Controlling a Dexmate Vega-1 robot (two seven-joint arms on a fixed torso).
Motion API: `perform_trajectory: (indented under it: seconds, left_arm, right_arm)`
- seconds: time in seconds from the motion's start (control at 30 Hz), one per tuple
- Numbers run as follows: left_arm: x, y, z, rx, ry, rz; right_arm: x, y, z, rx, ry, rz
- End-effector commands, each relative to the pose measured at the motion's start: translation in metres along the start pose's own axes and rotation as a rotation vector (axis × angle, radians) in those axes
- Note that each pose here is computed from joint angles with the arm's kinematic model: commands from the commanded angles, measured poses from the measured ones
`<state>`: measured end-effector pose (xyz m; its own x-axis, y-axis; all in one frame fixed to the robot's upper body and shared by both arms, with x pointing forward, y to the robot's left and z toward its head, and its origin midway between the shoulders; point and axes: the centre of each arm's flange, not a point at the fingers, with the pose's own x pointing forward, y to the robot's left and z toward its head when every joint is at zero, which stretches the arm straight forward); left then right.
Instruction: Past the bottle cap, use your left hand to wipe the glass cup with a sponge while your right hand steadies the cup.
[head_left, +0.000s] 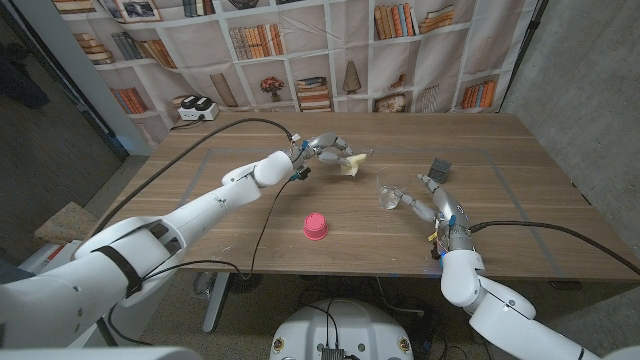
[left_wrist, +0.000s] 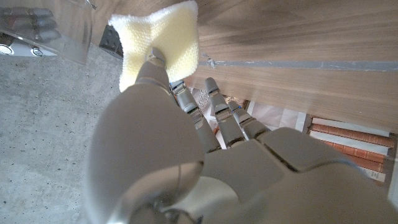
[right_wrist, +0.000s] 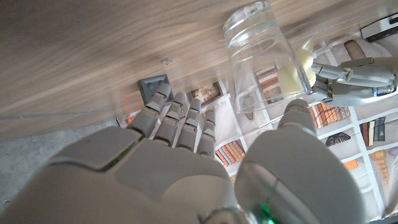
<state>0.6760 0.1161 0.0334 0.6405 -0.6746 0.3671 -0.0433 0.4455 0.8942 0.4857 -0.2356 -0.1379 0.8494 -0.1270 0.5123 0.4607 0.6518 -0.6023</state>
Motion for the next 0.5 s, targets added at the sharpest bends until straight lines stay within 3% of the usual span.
perform_trajectory:
  seconds: [0.03, 0.5]
  left_arm:
    - [-0.0047, 0.0051, -0.0028, 0.002, 0.005, 0.021]
    - [-0.0073, 0.0115, -0.0027, 0.004, -0.003, 0.042]
  right_arm:
    - [0.0008, -0.0155, 0.0048, 0.030, -0.026, -0.062]
    - [0.0059, -0.0209, 0.0085, 0.045, -0.044, -0.105]
